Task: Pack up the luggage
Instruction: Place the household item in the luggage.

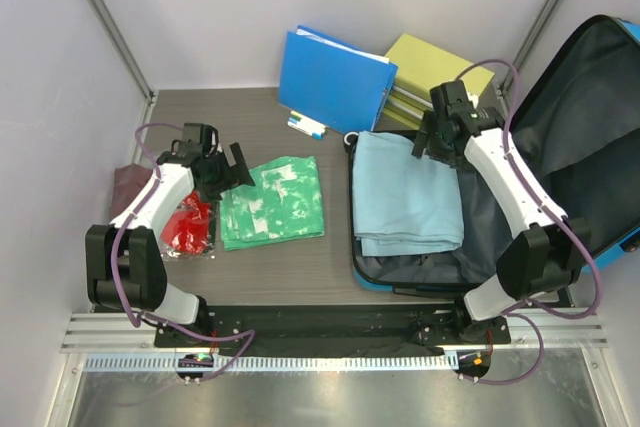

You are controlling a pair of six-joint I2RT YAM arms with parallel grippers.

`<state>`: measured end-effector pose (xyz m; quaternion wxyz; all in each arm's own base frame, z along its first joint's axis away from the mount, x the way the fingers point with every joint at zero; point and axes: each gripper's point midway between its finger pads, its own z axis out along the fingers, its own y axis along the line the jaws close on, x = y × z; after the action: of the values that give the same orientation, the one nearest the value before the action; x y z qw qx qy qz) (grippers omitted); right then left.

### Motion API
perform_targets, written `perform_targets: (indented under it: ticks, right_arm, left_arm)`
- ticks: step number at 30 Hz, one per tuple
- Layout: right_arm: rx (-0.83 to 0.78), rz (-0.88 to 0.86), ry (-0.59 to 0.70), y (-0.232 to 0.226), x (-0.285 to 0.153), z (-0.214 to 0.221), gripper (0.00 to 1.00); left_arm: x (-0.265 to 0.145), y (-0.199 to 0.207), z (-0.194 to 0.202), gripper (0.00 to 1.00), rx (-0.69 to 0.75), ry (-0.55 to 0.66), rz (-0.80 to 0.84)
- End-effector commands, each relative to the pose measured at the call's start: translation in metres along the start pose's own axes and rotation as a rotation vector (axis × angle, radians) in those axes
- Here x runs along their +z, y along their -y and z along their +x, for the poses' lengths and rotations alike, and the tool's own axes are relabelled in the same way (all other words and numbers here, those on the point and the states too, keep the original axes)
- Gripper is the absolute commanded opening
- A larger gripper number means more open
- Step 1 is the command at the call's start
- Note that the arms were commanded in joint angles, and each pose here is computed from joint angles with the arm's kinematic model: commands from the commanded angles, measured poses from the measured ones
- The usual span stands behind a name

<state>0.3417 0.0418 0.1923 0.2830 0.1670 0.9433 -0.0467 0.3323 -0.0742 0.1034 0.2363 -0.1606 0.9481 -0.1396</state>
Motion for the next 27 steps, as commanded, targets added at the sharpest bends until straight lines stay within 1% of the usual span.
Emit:
perform_targets:
  ticks: [1, 2, 3, 5, 6, 7, 9, 10, 12, 13, 16, 17, 18, 22, 25, 27]
  right_arm:
    - [-0.058, -0.253, 0.075, -0.079, 0.002, -0.028, 0.79]
    - [-0.082, -0.263, 0.08, -0.089, 0.003, -0.03, 0.79]
    - [-0.106, -0.254, 0.062, -0.098, 0.016, -0.028, 0.79]
    - [-0.145, -0.247, 0.09, -0.114, 0.018, -0.036, 0.79]
    - [-0.157, -0.214, 0.074, -0.117, 0.033, -0.033, 0.79]
    - [-0.15, -0.2, 0.094, -0.122, 0.034, -0.04, 0.79]
    - [-0.161, -0.162, 0.089, -0.126, 0.047, -0.038, 0.79]
    - [-0.173, -0.141, 0.068, -0.129, 0.062, -0.034, 0.79]
    - [-0.192, -0.135, 0.051, -0.137, 0.077, -0.026, 0.79]
    - [-0.219, -0.116, 0.011, -0.139, 0.096, -0.012, 0.79]
    - [-0.278, -0.1, -0.061, -0.148, 0.119, 0.02, 0.78]
    - [-0.283, -0.094, -0.074, -0.15, 0.122, 0.027, 0.77]
    - [-0.312, -0.088, -0.096, -0.152, 0.124, 0.044, 0.77]
    - [-0.344, -0.087, -0.111, -0.157, 0.122, 0.069, 0.77]
    - [-0.329, -0.095, -0.077, -0.158, 0.111, 0.058, 0.78]
    - [-0.315, -0.102, -0.025, -0.16, 0.09, 0.036, 0.79]
  left_arm:
    - [-0.008, 0.007, -0.01, 1.0, 0.023, 0.038, 0.033]
    - [-0.008, 0.007, -0.01, 1.0, 0.023, 0.04, 0.032]
    - [-0.009, 0.006, -0.009, 1.0, 0.023, 0.037, 0.03]
    - [-0.01, 0.007, -0.01, 1.0, 0.023, 0.039, 0.03]
    - [-0.011, 0.006, -0.01, 1.0, 0.023, 0.038, 0.026]
    - [-0.012, 0.007, -0.011, 1.0, 0.026, 0.04, 0.028]
    - [-0.015, 0.007, -0.01, 1.0, 0.026, 0.041, 0.027]
    - [-0.016, 0.007, -0.01, 1.0, 0.028, 0.044, 0.027]
    - [-0.017, 0.007, -0.01, 1.0, 0.028, 0.045, 0.028]
    - [-0.017, 0.007, -0.009, 1.0, 0.026, 0.041, 0.029]
    - [-0.016, 0.005, -0.005, 1.0, 0.022, 0.034, 0.027]
    - [-0.016, 0.005, -0.004, 1.0, 0.022, 0.032, 0.026]
    - [-0.017, 0.005, -0.005, 1.0, 0.023, 0.038, 0.026]
    - [-0.016, 0.002, -0.001, 1.0, 0.021, 0.031, 0.019]
    - [-0.015, 0.002, -0.001, 1.0, 0.028, 0.023, 0.018]
    - [-0.014, 0.001, 0.0, 1.0, 0.038, 0.018, 0.014]
